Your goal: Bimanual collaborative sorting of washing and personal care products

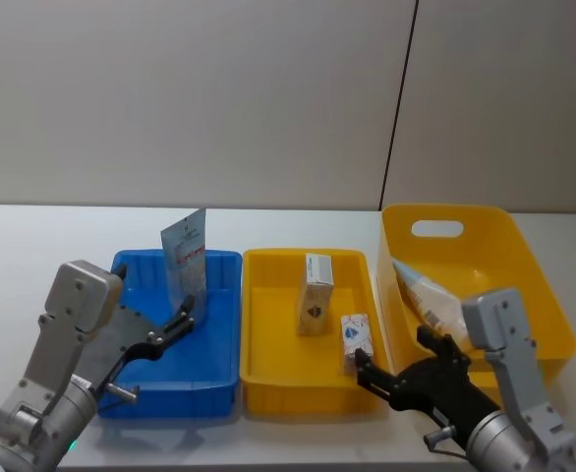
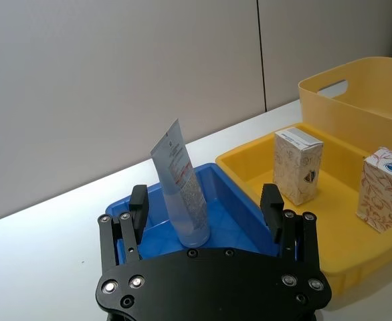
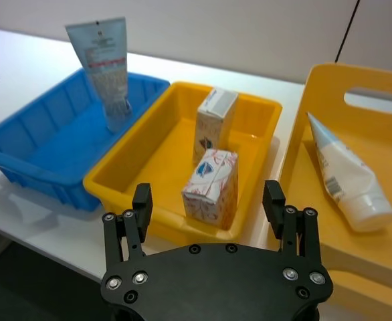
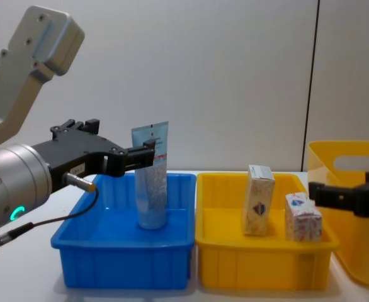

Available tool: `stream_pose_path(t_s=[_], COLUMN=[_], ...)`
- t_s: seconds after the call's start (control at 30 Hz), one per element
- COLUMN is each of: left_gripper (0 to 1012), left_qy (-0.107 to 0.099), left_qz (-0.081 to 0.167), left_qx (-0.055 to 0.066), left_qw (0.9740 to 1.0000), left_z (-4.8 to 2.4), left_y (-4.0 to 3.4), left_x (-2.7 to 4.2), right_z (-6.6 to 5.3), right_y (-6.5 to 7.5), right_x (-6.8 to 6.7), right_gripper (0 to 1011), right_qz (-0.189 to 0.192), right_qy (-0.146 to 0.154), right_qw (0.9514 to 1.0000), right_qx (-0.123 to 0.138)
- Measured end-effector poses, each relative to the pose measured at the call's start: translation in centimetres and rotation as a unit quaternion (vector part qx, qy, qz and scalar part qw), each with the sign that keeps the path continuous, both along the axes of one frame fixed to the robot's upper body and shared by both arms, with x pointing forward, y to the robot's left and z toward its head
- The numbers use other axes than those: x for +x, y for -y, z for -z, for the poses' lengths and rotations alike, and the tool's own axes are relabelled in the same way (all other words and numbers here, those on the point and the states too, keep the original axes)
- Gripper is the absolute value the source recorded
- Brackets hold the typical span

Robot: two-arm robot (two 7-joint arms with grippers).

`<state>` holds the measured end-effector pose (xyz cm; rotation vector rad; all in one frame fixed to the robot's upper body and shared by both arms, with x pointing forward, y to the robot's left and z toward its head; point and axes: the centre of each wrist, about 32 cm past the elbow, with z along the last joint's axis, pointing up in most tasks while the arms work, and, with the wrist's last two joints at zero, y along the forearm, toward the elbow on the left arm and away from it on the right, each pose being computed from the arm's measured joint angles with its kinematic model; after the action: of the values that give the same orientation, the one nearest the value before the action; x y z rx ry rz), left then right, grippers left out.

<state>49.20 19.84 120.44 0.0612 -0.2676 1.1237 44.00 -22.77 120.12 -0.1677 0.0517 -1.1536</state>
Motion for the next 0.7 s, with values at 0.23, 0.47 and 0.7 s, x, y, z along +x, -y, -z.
stream_pose_path(t_s=[0.23,0.47,0.7], left_gripper=[1001,1001,1001], left_qy=[0.000,0.000,0.000], left_qz=[0.000,0.000,0.000], left_qx=[0.000,0.000,0.000], left_qw=[1.0000,1.0000,1.0000], left_z=[0.00,0.00,0.00], left_y=[0.00,0.00,0.00], left_x=[0.00,0.00,0.00], right_z=[0.4,1.0,1.6], right_y=[-1.1,-2.3,-3.4], right_x=[0.4,1.1,1.9], right_gripper=[1002,1002,1002], right_qz=[0.018,0.033,0.041], right_qy=[-0.025,-0.038,-0.046], right_qw=[0.9994,0.9985,0.9978], right_qx=[-0.016,-0.023,-0.027])
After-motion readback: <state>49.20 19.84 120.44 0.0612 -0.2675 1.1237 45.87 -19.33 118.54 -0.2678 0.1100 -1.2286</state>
